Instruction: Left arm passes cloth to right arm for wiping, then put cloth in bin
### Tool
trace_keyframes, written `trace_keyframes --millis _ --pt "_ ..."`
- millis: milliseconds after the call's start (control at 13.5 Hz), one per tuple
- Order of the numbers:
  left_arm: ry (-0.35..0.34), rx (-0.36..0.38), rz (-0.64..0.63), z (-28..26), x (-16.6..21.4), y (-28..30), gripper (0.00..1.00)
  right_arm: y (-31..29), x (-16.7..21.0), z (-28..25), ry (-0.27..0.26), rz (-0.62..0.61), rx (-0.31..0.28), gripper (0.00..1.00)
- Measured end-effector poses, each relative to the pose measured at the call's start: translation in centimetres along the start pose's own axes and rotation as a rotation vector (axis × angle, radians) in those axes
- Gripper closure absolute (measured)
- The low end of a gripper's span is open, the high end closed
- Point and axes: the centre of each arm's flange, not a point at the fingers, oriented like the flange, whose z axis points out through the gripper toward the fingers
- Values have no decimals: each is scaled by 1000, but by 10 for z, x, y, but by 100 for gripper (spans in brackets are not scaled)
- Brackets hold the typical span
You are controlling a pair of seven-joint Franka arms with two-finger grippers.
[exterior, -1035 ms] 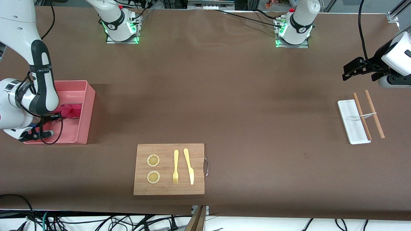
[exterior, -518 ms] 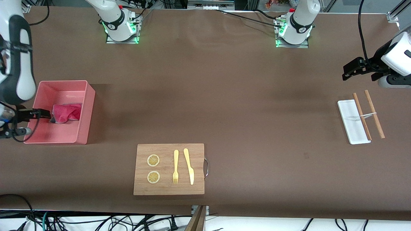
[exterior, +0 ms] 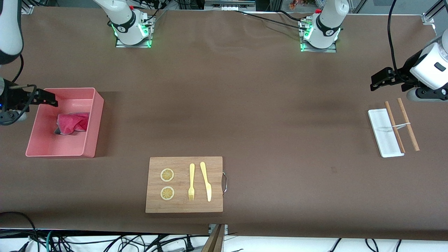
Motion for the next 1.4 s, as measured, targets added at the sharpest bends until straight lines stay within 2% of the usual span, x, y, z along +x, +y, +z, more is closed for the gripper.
trace_keyframes --millis 148,370,518,665,961,1405 --pt "-7 2 0 8 6 1 0 -21 -8 -25 23 -30 -3 0" --pt "4 3 3 16 15 3 0 -26 -31 -80 109 -30 -26 0" --pt "18 2 -2 18 20 0 0 -26 -41 -96 127 -28 -33 0" --pt "16 2 -11 20 22 -5 0 -20 -40 -91 114 -8 -31 0" --pt "19 -2 -48 20 23 -27 0 -16 -46 -78 31 154 -3 0" --pt "24 -4 -40 16 22 -26 0 -15 -52 -74 -13 190 9 0"
